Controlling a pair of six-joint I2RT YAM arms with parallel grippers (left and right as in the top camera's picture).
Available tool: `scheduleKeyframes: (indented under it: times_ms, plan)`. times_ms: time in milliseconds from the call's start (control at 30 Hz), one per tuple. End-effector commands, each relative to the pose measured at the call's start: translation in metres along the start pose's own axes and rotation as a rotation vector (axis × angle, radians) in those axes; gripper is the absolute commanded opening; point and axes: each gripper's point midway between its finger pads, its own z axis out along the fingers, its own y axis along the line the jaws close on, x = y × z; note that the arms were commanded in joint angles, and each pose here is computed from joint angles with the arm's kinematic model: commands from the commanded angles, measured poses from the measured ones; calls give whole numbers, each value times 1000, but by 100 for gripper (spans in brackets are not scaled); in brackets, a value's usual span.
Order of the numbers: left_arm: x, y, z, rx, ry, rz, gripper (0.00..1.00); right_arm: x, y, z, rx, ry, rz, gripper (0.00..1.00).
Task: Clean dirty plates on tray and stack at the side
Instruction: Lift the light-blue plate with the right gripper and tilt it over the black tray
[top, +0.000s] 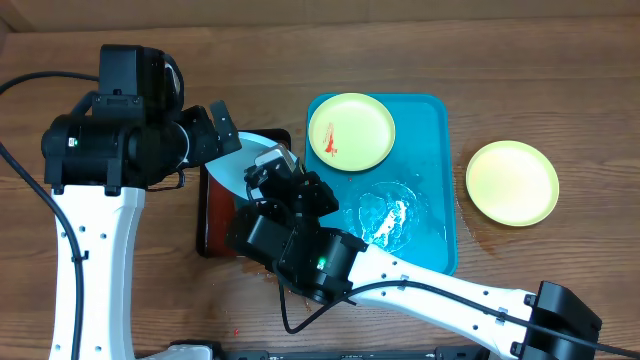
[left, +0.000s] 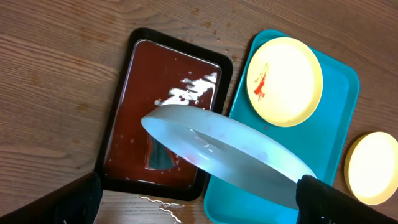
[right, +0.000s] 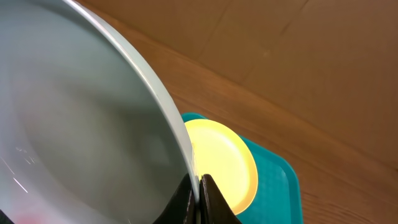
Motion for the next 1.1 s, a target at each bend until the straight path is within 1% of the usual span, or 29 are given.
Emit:
scheduleKeyframes:
  times_ms: [0, 133, 333, 1067]
  plan:
    - [-4, 0, -1, -3, -12, 10, 100, -20, -13, -9, 15, -40, 59, 4]
    - [-4, 0, -1, -3, -12, 10, 100, -20, -17, -6, 34, -41, 63, 4]
    - [-4, 0, -1, -3, -12, 10, 100, -12, -40, 19, 118, -4, 69, 4]
    - [-4, 0, -1, -3, -12, 10, 100, -13, -31, 11, 95, -13, 56, 4]
